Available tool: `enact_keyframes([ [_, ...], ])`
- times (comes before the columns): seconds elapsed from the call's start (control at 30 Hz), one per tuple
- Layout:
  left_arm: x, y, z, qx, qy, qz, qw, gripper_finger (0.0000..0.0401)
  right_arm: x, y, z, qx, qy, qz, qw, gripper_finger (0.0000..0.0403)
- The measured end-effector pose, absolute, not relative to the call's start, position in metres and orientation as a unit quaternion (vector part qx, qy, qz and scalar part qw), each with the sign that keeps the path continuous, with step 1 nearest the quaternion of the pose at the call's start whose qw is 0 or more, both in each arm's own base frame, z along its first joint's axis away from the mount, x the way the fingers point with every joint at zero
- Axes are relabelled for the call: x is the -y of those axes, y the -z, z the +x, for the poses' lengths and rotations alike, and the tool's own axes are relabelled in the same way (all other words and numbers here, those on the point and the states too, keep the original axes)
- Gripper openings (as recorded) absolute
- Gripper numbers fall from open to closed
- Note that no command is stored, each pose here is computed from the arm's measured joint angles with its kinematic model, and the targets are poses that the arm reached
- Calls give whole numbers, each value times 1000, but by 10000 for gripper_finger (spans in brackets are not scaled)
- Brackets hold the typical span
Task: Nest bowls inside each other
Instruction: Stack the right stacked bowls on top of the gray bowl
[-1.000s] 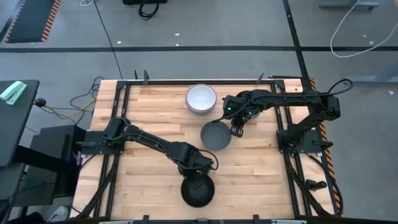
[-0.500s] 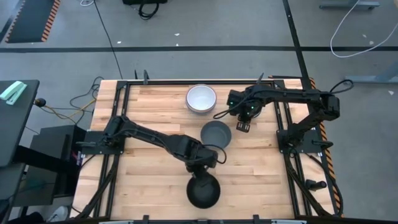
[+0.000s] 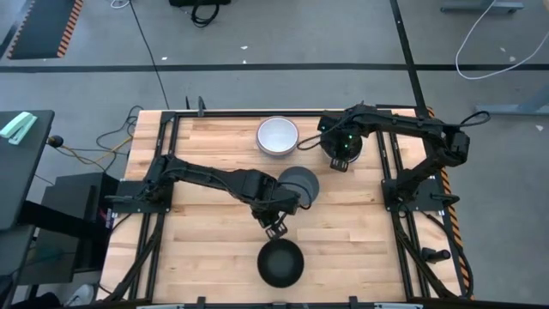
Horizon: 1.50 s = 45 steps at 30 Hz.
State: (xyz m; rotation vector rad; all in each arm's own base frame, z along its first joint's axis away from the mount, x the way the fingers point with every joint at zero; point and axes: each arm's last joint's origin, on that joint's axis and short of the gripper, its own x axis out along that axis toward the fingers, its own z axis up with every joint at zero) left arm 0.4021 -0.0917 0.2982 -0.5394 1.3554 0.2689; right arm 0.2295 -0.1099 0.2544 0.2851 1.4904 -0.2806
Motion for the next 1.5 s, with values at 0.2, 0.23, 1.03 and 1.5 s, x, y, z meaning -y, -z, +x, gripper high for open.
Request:
enact_keyframes([
  [0.2,79,-297,398,-640,-134,-221,724,75,117,-254,224,-676,133,142,711,130],
  [0.23,78,-296,396,-647,-138,-215,718,75,117,-254,224,-678,132,142,710,134],
  [1.03,78,-332,357,-632,-222,-174,722,57,120,-226,227,-698,122,148,690,160],
  [1.5,79,-346,348,-602,-242,-174,741,39,112,-192,221,-691,121,177,690,160],
])
